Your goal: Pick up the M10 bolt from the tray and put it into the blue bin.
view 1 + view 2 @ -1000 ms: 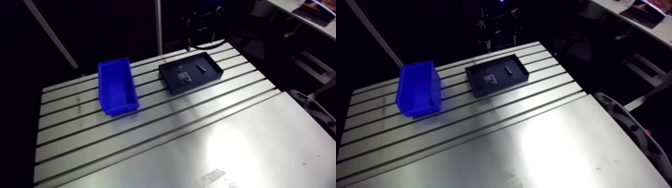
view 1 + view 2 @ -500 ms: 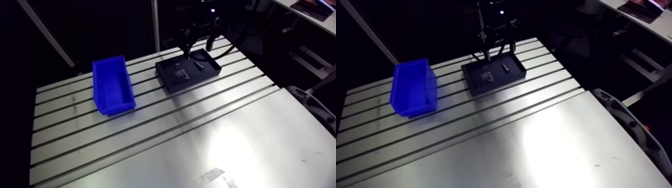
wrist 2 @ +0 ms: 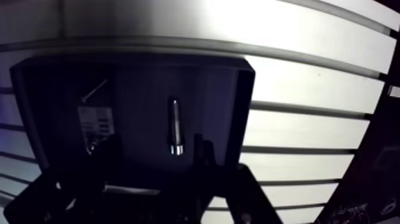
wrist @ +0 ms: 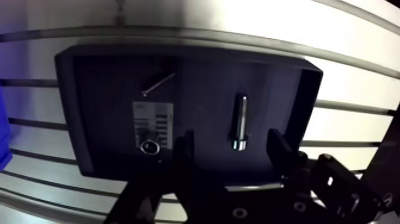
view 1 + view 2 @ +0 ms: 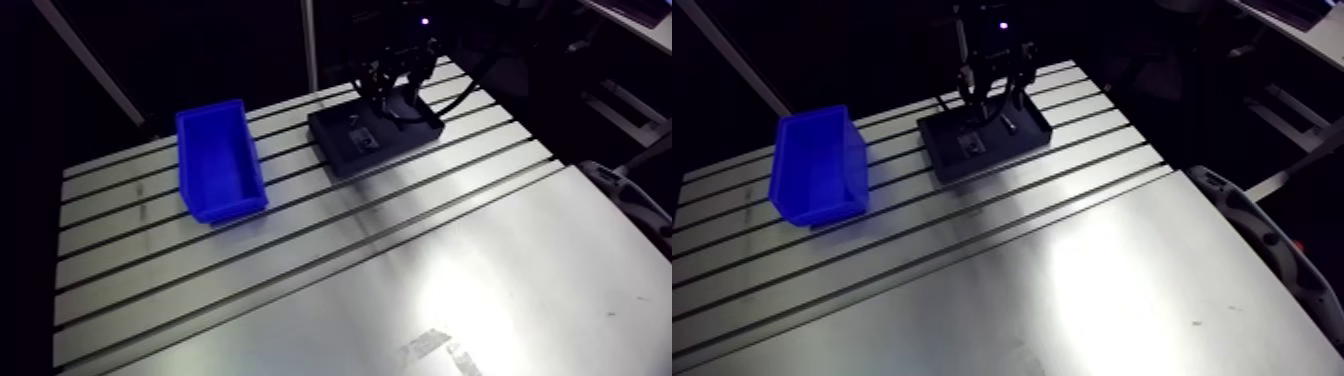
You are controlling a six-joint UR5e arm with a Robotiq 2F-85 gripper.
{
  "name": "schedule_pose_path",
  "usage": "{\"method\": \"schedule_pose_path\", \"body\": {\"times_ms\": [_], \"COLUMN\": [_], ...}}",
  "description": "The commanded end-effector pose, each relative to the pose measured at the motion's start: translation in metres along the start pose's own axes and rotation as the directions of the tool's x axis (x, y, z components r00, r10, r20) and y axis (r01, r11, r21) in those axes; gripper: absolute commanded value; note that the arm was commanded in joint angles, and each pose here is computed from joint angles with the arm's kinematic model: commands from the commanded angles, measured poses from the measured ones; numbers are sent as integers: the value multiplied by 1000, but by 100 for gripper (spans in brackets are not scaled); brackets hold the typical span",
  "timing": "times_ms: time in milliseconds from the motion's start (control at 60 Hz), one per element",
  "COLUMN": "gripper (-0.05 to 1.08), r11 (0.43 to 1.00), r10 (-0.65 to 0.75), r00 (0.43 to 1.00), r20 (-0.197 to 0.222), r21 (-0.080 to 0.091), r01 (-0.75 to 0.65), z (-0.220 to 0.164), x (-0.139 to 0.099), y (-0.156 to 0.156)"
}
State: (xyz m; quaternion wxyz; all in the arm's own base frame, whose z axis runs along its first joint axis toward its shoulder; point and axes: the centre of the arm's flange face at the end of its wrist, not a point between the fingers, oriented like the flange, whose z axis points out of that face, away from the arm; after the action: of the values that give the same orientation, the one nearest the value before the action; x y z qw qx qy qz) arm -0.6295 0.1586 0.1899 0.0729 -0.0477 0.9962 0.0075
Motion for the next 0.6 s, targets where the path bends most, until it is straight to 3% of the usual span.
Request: {"method": "schedule_pose_path", "body": {"times_ms": [17, 600], "gripper": [32, 40], "r11": [1000, 1000], "r10": [5, 7], "r00": [1000, 1000], "r20": [2, 3], "r21": [1, 0], "r01": [-5, -7], "z": [8, 11], "x": [3, 2], "y": [6, 6]}}
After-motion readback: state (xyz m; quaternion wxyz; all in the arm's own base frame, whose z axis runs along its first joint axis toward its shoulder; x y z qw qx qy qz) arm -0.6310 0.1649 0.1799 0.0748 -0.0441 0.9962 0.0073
